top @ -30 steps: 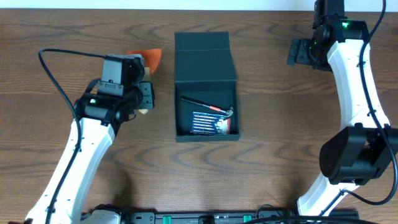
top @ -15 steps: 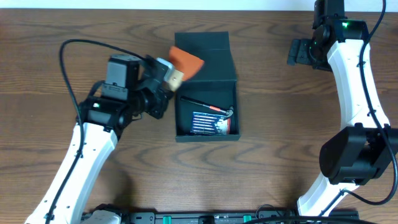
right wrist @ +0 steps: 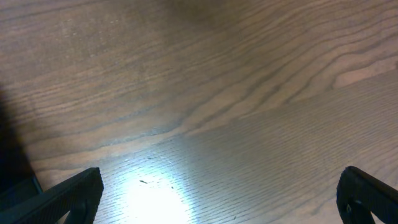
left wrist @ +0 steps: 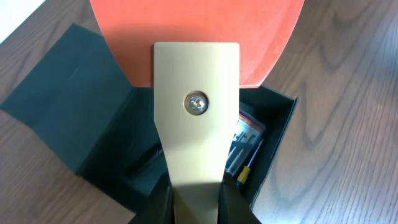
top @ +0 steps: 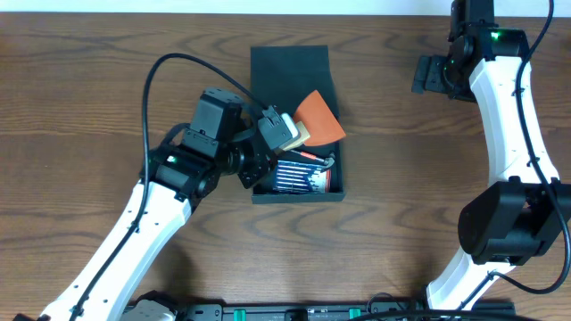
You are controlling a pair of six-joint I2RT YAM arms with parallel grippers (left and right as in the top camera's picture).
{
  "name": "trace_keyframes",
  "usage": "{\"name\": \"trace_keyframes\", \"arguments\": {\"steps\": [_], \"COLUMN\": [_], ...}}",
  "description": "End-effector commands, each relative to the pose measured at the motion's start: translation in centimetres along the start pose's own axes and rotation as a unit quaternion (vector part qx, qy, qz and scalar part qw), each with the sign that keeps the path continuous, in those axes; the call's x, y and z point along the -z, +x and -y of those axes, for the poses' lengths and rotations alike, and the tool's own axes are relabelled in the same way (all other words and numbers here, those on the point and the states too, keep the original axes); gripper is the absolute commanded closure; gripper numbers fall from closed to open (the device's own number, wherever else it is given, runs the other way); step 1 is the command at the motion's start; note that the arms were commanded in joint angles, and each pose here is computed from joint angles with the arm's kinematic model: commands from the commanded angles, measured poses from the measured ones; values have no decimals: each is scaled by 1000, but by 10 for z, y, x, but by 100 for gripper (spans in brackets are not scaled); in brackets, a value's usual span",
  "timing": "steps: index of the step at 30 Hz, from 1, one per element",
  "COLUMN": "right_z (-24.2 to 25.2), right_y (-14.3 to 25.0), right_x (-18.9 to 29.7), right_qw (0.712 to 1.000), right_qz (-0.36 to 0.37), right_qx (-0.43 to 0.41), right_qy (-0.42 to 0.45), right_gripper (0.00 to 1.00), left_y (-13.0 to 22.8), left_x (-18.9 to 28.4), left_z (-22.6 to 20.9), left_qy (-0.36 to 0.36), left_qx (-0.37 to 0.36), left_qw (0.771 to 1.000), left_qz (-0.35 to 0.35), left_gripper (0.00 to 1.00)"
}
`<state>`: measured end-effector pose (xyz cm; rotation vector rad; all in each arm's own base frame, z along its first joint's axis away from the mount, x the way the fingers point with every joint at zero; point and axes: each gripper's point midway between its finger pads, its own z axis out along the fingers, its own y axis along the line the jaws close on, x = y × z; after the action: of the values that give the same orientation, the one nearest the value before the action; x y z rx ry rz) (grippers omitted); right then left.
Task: Pack container
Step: 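Lift the scraper with the left gripper and carry it over the box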
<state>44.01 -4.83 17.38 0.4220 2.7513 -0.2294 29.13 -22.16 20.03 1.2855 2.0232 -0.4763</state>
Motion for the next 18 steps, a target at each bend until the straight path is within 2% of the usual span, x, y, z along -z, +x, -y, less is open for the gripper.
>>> {"name": "trace_keyframes", "arguments": {"steps": [1,4,12,18], "right_z": [4,4,4,4], "right_y": [-7,-7,-7,-7], "right_x": [11,11,11,11], "right_qw": [1000,1000,1000,1000], "right_qz": [17,17,17,17], "right_qx": [-15,-14,-15,-15], "right_qy": [1,1,1,1], "right_gripper": [1,1,1,1], "left_y": [4,10,35,48], "left_x": [-12,-24,-63,-85], "left_z": [6,9,21,20], "left_qy": [21,35,79,89], "left_qx": [-50,-67,-54,-20], "left_qw": [998,997,993,992], "left_qz": [-7,-21,-70,-90], "left_gripper": [94,94,94,94]}}
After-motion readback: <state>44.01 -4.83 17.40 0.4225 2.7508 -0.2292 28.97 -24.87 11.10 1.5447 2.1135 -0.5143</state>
